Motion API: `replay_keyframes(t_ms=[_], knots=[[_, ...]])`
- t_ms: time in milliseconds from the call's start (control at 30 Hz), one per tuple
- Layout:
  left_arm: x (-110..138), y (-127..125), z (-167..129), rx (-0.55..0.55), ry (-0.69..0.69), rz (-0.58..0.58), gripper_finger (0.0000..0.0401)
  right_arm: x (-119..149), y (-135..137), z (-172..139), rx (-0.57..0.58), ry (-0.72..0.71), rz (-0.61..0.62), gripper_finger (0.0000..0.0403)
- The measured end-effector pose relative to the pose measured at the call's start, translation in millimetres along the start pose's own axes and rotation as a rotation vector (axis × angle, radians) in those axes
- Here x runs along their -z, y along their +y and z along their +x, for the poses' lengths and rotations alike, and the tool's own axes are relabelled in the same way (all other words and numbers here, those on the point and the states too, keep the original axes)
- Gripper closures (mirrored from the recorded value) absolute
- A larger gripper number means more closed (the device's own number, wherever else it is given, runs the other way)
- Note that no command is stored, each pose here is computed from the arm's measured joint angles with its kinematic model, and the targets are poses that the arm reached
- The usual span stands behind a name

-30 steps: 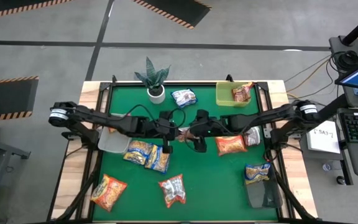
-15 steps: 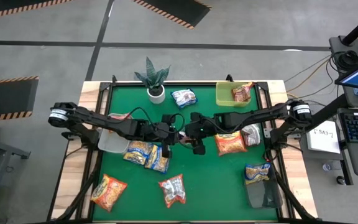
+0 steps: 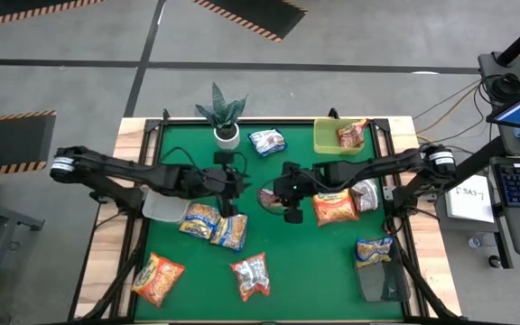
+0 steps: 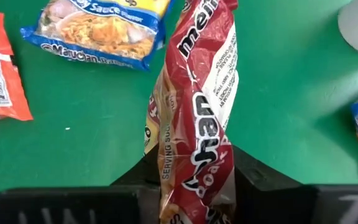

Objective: Sort Maruchan noodles
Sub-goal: Put the red noodle pack into the yellow bin

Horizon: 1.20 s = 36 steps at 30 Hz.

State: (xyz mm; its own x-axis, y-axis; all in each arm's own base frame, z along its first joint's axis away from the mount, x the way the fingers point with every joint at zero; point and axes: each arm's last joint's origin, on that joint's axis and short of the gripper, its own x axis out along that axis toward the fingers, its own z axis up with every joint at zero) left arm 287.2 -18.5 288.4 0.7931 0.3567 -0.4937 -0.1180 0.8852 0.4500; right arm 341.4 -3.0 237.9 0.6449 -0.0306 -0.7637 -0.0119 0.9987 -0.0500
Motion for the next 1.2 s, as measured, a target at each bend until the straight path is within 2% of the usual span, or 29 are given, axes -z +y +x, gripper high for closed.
replay_keyframes(t_ms=[267, 400, 467, 633, 767, 1067, 1200], knots=[[-1.1, 22.3, -41.5, -0.06, -0.101, -0.067, 0.032, -1.2, -38.7, -22.6, 0.094, -0.048, 0.17, 0.0327], [-1.0, 29.8, -55.3, -0.083, -0.14, -0.103, 0.0323, 4.1, -70.4, -41.0, 0.258, -0.062, 0.329, 0.0322], [1.5, 31.8, -57.8, -0.127, -0.13, -0.121, 0.0325, 9.4, -87.1, -50.2, 0.369, -0.063, 0.438, 0.032], [13.5, 35.0, -59.0, -0.334, -0.059, -0.147, 0.0326, 32.6, -124.9, -72.3, 0.641, -0.021, 0.724, 0.0327], [26.3, 33.0, -55.6, -0.456, 0.004, -0.152, 0.0326, 54.3, -146.7, -84.4, 0.813, 0.016, 0.874, 0.033], [51.2, 23.8, -47.1, -0.536, 0.079, -0.136, 0.0326, 101.0, -177.8, -91.5, 0.965, 0.049, 1.115, 0.0332], [56.1, 24.6, -47.6, -0.649, 0.12, -0.111, 0.0326, 115.7, -187.0, -86.5, 0.999, 0.042, 1.17, 0.0334]])
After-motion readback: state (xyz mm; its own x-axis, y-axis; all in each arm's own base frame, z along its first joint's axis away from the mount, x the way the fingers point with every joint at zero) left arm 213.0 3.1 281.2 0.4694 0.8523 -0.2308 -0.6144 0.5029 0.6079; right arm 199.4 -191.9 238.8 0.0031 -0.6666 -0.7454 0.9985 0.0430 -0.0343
